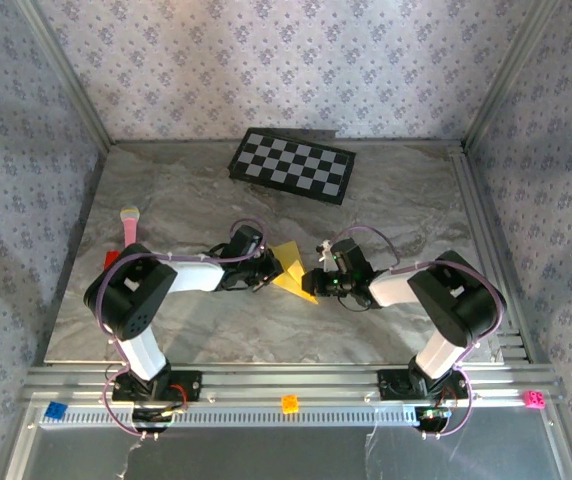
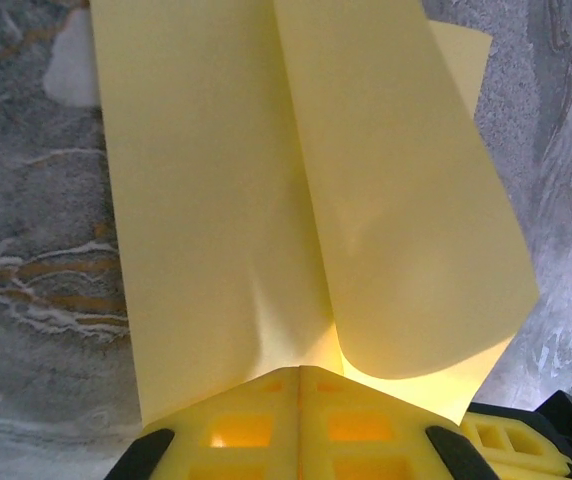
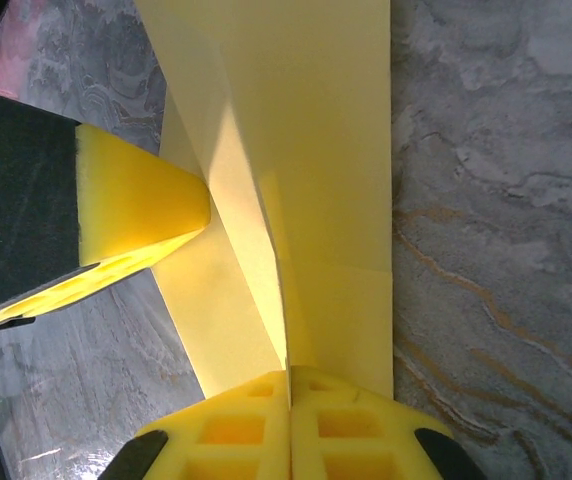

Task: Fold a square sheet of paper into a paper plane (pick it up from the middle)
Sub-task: Fourth fold the wing at the center of the table.

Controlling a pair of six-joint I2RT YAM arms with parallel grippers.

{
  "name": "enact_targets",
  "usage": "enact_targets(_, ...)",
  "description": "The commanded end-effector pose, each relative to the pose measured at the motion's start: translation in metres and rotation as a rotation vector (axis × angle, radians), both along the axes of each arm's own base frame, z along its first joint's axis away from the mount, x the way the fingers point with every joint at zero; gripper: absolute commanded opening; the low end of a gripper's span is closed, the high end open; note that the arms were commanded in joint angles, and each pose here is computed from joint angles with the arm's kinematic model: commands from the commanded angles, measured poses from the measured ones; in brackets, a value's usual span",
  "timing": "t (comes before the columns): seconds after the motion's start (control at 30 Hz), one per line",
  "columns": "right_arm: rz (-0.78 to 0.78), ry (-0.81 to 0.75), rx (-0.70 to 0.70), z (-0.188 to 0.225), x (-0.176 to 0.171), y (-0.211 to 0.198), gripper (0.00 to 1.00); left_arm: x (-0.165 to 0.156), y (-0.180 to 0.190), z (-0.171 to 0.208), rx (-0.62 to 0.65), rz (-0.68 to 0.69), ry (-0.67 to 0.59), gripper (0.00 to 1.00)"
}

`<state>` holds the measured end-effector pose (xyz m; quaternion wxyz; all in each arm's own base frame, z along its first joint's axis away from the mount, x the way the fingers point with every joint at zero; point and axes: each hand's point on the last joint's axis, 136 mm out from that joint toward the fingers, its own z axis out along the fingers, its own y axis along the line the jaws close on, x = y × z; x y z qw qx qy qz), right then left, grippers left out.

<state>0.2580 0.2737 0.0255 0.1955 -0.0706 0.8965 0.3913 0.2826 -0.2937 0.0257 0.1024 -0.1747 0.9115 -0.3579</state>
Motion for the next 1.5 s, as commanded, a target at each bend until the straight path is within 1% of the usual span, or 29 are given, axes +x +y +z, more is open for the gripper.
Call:
enact_targets(0.0, -0.005, 0.054, -0.029, -0.008, -0.010, -0.008, 0.07, -0.003, 0.008, -0.005, 0.023, 0.016, 0.006, 0.08)
enact_targets(0.2, -0.008, 0.066, -0.026, -0.010, -0.010, -0.008, 0.06, -0.002, 0.005, -0.002, 0.006, 0.013, -0.009, 0.08)
enact_targets(0.5, -0.011, 0.086, -0.018, -0.013, -0.011, -0.008, 0.05, 0.004, -0.019, 0.039, -0.066, -0.069, -0.151, 0.11)
enact_targets(0.63, -0.021, 0.091, -0.019, -0.015, -0.010, -0.011, 0.05, 0.005, -0.035, 0.049, -0.114, -0.125, -0.180, 0.11)
enact_targets(0.83, -0.028, 0.097, -0.010, -0.015, -0.010, -0.011, 0.05, 0.007, -0.033, 0.032, -0.100, -0.096, -0.135, 0.10)
enact_targets(1.1, -0.036, 0.106, -0.013, -0.018, -0.011, -0.014, 0.05, 0.015, -0.039, 0.031, -0.121, -0.091, -0.143, 0.10)
enact_targets(1.47, -0.045, 0.117, -0.013, -0.021, -0.011, -0.015, 0.05, 0.020, -0.040, 0.020, -0.108, -0.080, -0.120, 0.10)
